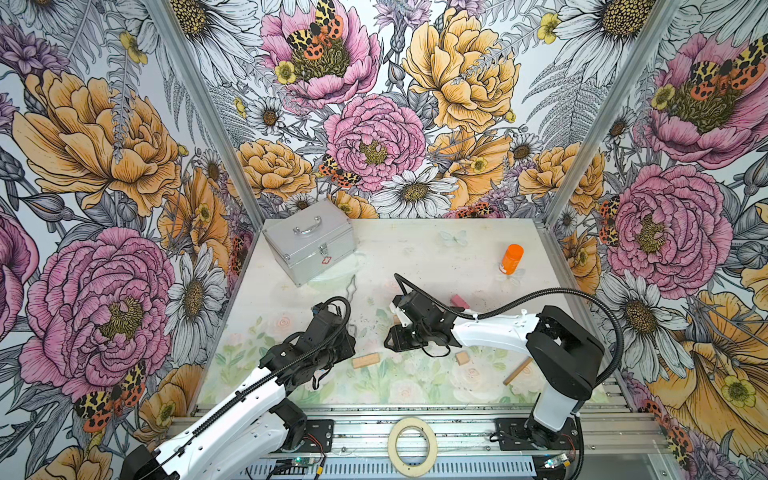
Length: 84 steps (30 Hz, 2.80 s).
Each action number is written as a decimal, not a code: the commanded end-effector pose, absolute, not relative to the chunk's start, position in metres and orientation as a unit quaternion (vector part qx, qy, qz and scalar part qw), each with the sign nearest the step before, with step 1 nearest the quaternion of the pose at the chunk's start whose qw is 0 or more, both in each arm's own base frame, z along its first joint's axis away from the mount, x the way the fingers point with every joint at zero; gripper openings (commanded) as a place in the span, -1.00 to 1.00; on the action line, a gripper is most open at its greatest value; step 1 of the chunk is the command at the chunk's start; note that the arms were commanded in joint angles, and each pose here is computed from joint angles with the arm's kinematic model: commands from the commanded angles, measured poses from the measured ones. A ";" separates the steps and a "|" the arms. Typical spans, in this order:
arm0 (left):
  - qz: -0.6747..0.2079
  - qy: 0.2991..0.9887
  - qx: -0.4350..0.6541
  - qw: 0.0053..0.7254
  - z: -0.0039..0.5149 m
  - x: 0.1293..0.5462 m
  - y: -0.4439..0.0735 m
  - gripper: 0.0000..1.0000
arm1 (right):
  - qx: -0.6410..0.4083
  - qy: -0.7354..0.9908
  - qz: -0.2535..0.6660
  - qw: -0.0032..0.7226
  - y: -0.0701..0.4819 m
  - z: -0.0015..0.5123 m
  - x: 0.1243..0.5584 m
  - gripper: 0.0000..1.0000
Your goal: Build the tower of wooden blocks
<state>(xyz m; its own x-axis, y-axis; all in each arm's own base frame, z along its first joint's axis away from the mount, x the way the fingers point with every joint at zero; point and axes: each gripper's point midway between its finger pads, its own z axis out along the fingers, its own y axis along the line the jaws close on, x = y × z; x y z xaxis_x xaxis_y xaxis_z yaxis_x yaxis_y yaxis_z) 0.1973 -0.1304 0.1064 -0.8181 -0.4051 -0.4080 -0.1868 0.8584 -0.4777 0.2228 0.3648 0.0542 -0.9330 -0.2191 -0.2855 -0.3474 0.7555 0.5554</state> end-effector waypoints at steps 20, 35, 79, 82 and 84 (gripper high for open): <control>-0.114 0.962 -0.152 0.196 0.049 0.189 -0.128 -0.42 | -0.166 0.912 0.361 0.101 0.393 0.055 0.217 -0.17; -0.134 0.957 -0.154 0.208 0.050 0.194 -0.134 -0.42 | -0.164 0.915 0.360 0.074 0.395 0.040 0.211 -0.15; -0.172 0.961 -0.141 0.162 0.022 0.184 -0.153 -0.42 | -0.168 0.917 0.359 0.046 0.399 0.030 0.193 -0.30; -0.174 0.961 -0.139 0.162 0.022 0.184 -0.153 -0.44 | -0.168 0.917 0.360 0.042 0.400 0.029 0.192 -0.33; -0.175 0.961 -0.139 0.162 0.022 0.184 -0.154 -0.45 | -0.169 0.917 0.360 0.039 0.401 0.028 0.191 -0.35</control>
<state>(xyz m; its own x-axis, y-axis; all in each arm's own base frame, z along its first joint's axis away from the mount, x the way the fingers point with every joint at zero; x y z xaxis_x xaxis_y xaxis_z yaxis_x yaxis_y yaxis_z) 0.1897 -0.1518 0.0277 -0.8968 -0.3424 -0.2802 -0.2244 0.8978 -0.3790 0.1940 0.3958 0.0295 -0.9397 -0.2751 -0.2030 -0.3401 0.6920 0.6368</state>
